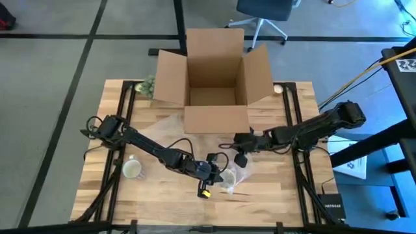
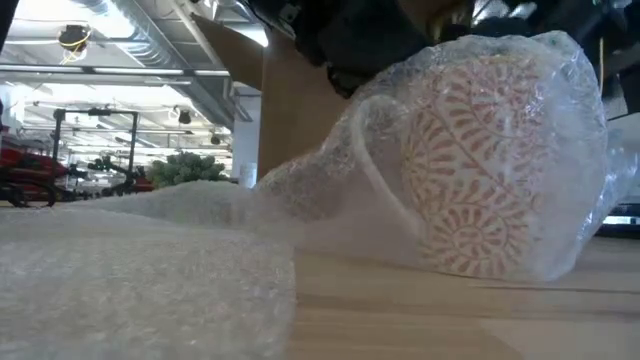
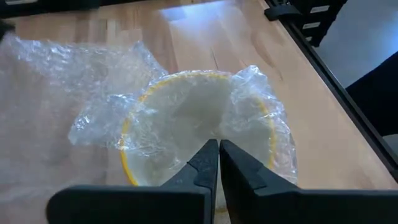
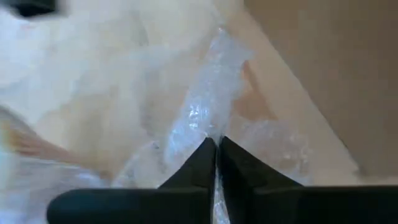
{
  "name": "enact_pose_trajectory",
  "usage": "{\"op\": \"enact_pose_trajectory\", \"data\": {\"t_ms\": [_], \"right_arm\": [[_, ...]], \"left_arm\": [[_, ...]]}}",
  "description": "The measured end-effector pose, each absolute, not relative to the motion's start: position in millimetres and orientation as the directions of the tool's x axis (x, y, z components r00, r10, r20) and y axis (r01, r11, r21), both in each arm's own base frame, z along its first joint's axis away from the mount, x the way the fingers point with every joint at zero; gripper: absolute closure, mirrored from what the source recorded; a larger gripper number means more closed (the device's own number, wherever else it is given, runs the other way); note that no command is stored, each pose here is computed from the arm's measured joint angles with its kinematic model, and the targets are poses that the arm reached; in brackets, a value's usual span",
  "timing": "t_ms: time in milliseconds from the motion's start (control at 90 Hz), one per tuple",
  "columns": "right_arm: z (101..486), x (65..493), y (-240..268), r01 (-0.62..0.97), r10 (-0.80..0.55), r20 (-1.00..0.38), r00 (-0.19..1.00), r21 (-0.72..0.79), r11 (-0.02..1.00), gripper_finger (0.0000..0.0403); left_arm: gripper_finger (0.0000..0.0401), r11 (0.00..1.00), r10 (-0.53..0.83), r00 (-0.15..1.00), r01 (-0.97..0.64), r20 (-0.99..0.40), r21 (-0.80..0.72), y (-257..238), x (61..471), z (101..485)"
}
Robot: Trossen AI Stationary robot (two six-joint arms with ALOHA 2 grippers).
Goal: Wrap mug
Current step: Wrap the orange mug with the bubble wrap
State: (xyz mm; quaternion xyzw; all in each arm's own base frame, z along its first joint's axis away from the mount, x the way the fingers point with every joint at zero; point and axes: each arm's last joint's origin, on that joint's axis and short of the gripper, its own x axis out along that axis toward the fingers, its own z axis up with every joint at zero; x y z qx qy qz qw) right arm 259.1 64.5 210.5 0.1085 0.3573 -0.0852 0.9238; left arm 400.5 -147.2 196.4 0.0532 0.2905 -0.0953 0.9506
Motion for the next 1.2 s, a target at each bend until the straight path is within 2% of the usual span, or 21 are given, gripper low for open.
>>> {"op": "enact_pose_trajectory", "data": {"t_ms": [244, 389, 689, 878, 1200], "right_arm": [[252.0, 260.6, 106.2, 0.108, -0.004, -0.603, 0.798, 0.137, 0.985, 0.0402], [257.8, 254.0, 131.3, 0.037, 0.07, -0.587, 0.807, 0.168, 0.985, 0.0402], [227.2, 252.9, 164.1, -0.029, 0.136, -0.672, 0.728, 0.168, 0.985, 0.0402], [202.6, 263.0, 170.7, -0.018, 0.118, -0.717, 0.687, 0.146, 0.989, 0.0402], [197.1, 264.4, 171.5, -0.015, 0.11, -0.729, 0.675, 0.135, 0.991, 0.0402]], "left_arm": [[0.0401, 0.977, -0.149, 0.812, 0.209, -0.565, 0.041, -146.7, 400.5, 196.2], [0.0401, 0.977, -0.149, 0.812, 0.208, -0.565, 0.041, -146.8, 400.4, 196.1], [0.0401, 0.977, -0.149, 0.812, 0.207, -0.564, 0.041, -146.7, 400.6, 196.2], [0.0401, 0.977, -0.152, 0.816, 0.209, -0.558, 0.04, -147.6, 400.0, 198.0], [0.0401, 0.971, -0.188, 0.851, 0.236, -0.49, 0.039, -153.7, 376.9, 247.9]]}}
